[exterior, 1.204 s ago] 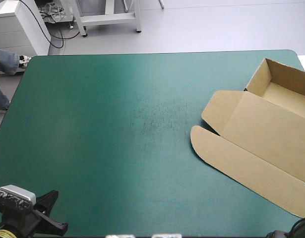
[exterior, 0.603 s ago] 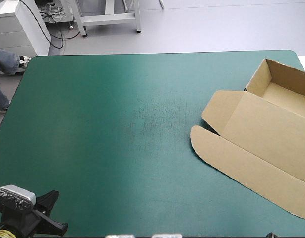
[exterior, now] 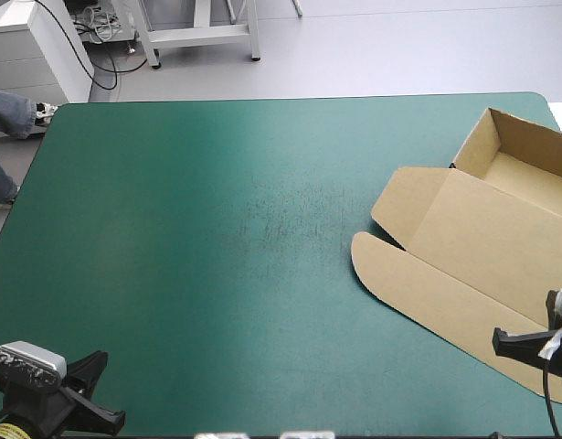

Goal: Fold the box

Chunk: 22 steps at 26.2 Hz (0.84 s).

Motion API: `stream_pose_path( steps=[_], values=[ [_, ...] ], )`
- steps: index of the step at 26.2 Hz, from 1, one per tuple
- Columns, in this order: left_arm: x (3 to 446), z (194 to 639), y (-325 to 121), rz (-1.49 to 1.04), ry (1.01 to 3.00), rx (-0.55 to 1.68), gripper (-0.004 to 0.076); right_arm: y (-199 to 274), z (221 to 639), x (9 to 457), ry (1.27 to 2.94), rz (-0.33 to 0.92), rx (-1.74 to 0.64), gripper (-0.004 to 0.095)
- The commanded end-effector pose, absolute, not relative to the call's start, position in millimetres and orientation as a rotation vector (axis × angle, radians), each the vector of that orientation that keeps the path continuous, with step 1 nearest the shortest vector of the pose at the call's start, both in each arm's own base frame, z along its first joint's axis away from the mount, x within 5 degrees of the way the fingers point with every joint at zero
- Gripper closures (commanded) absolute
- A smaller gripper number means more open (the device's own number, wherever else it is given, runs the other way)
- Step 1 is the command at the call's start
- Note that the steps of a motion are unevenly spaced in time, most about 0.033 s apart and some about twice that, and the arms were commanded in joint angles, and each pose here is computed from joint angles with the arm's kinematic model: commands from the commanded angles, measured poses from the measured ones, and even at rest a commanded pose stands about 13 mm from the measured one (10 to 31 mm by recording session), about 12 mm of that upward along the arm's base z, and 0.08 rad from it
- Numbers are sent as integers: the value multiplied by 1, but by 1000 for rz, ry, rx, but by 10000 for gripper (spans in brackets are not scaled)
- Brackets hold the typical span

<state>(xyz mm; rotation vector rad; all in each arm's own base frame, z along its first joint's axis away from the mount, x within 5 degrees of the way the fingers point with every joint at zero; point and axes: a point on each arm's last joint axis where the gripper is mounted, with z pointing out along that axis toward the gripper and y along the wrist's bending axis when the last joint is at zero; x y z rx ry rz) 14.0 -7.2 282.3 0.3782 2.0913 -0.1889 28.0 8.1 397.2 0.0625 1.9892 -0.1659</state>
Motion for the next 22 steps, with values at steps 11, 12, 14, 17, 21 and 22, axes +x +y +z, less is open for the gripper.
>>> stream_pose_path(
  steps=[11,12,14,17,21,22],
  values=[
    [17,295,-9,-217,2010,357,731,7,298,40,1936,-72,66,922],
    [17,296,-9,-219,2008,356,731,9,298,40,1937,-43,34,922],
    [17,296,-10,-224,2003,355,731,10,298,40,1937,-24,6,922],
    [17,296,-10,-226,2003,355,731,11,298,40,1943,-1,-25,924],
    [17,296,-10,-226,2003,355,731,11,298,41,1943,5,-33,924],
    [17,296,-10,-226,2003,355,731,11,298,41,1943,5,-33,924]
  ],
)
